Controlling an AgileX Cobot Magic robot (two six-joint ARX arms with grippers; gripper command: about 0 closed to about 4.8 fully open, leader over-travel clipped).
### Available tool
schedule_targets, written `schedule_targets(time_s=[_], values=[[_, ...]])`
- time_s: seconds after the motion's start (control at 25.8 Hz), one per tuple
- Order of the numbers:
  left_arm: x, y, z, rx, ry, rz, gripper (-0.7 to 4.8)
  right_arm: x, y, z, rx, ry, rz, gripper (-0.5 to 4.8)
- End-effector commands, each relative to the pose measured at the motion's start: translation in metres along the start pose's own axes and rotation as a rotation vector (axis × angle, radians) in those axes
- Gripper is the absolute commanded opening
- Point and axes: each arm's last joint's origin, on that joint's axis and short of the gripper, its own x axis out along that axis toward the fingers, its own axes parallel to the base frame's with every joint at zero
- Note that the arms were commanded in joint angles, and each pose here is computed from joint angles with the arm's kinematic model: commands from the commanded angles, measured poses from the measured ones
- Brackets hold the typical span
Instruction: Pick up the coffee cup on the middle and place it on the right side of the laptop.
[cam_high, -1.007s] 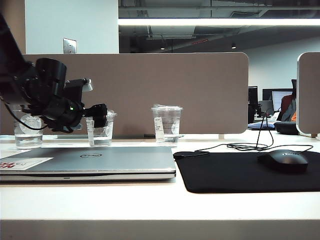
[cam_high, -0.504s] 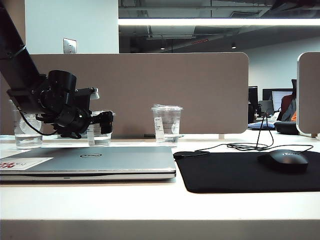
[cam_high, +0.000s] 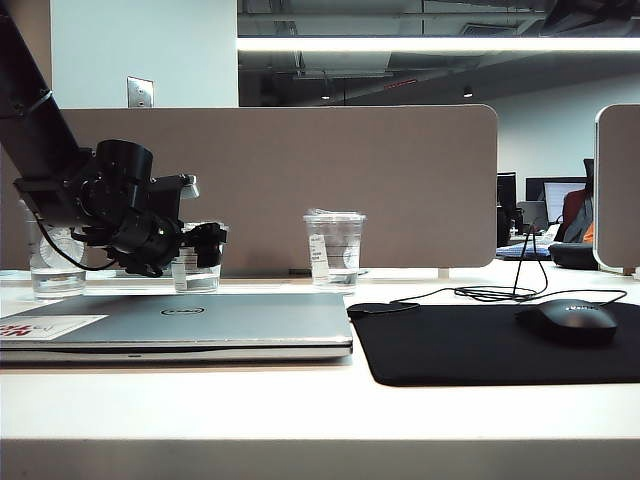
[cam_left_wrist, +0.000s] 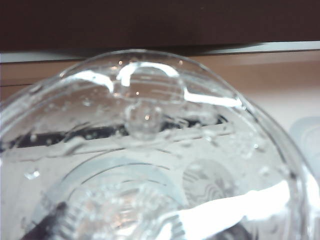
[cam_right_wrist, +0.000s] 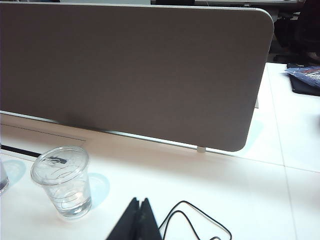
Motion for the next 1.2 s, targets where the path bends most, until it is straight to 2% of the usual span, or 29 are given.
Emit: schedule_targets(time_s=[0.04, 0.15, 0.43, 0.58, 0.74, 0.85, 1.01, 1.12, 1.2], values=[[0.000, -0.002, 0.008, 0.006, -0.031, -0.025, 3.61, -0.001, 0.001, 0.005, -0.010, -0.026, 0.002, -0.05], [-0.002, -0.002, 0.013, 0.008, -0.044, -0.026, 3.61, -0.001, 0.001, 0.005, -0.010, -0.026, 0.002, -0.05], [-0.020, -0.009, 0.056, 0.024, -0.114, -0.117, 3.61, -0.001, 0.001, 0.005, -0.010, -0.026, 0.003, -0.05], [-0.046, -0.026, 0.100, 0.042, -0.141, -0.247, 3.61, -0.004, 0.001, 0.007, -0.012, -0.034, 0.002, -0.05], [-0.068, -0.044, 0.130, 0.070, -0.198, -0.364, 3.62, -0.009, 0.003, 0.012, -0.016, -0.049, 0.002, -0.05], [-0.087, -0.072, 0.153, 0.080, -0.234, -0.501, 3.62, -0.016, 0.004, 0.017, -0.021, -0.068, 0.001, -0.05], [-0.098, -0.105, 0.160, 0.068, -0.213, -0.630, 3.62, -0.027, 0.007, 0.024, -0.024, -0.081, 0.001, -0.05], [-0.101, -0.130, 0.155, 0.047, -0.162, -0.686, 3.63, -0.038, 0.010, 0.030, -0.026, -0.085, 0.001, -0.05], [-0.102, -0.153, 0.145, 0.043, -0.080, -0.696, 3.64, -0.050, 0.013, 0.036, -0.030, -0.097, -0.001, -0.05]])
